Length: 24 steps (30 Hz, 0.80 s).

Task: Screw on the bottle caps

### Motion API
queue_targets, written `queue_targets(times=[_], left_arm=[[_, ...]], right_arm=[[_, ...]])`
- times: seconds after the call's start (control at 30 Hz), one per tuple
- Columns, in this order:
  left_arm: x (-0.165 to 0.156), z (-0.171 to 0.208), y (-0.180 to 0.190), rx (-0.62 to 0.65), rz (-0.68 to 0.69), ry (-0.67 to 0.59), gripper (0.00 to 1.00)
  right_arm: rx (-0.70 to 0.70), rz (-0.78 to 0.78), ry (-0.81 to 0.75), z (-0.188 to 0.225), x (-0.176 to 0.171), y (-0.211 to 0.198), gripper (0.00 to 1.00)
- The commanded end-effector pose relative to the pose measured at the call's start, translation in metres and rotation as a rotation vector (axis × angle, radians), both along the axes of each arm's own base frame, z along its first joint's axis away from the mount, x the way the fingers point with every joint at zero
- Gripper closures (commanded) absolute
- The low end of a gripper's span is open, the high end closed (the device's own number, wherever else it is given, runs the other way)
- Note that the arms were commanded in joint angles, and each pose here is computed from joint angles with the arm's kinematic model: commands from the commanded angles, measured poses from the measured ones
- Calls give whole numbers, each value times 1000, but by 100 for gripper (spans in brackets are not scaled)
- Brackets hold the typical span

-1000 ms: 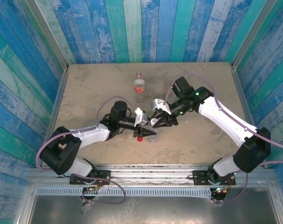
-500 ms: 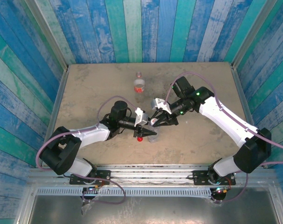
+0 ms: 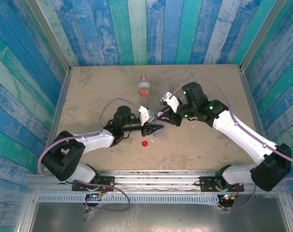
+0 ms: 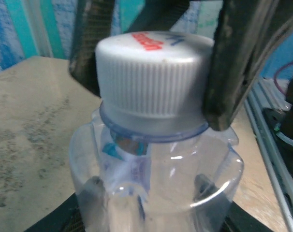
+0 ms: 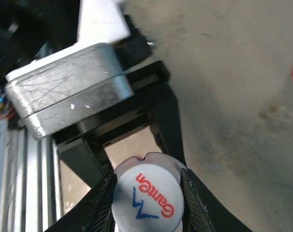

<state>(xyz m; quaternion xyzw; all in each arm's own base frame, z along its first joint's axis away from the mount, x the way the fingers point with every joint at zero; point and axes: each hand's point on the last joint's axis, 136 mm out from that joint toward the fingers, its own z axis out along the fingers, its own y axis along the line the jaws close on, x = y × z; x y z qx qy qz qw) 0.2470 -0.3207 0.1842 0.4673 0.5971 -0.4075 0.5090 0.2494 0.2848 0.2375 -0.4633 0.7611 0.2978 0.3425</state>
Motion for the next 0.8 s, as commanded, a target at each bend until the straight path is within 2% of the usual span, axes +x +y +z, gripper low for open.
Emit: queue_targets(times=[0.0, 0.27, 0.43, 0.53, 0.6, 0.67, 0.77], left_arm=[[35, 38, 2, -106, 138, -105, 56], [35, 36, -3, -99, 117, -105, 55], [30, 31, -2, -79, 98, -103, 51], [20, 31, -1, -90, 68, -105, 40], [15, 32, 1, -96, 60, -98, 26], [13, 33, 8, -110, 85, -100, 14], [12, 30, 19, -107, 149, -105, 2]], right_arm=[[-79, -355, 127, -32, 15, -24, 78], [-98, -520, 61, -22, 13, -23, 78], [-96, -478, 18, -13, 13, -20, 77], [-109, -463, -21, -9, 16, -20, 77], [-132, -470, -61, -7, 22, -23, 76], [-141, -493, -91, -4, 30, -30, 76], [-134, -525, -120, -2, 50, -40, 77]])
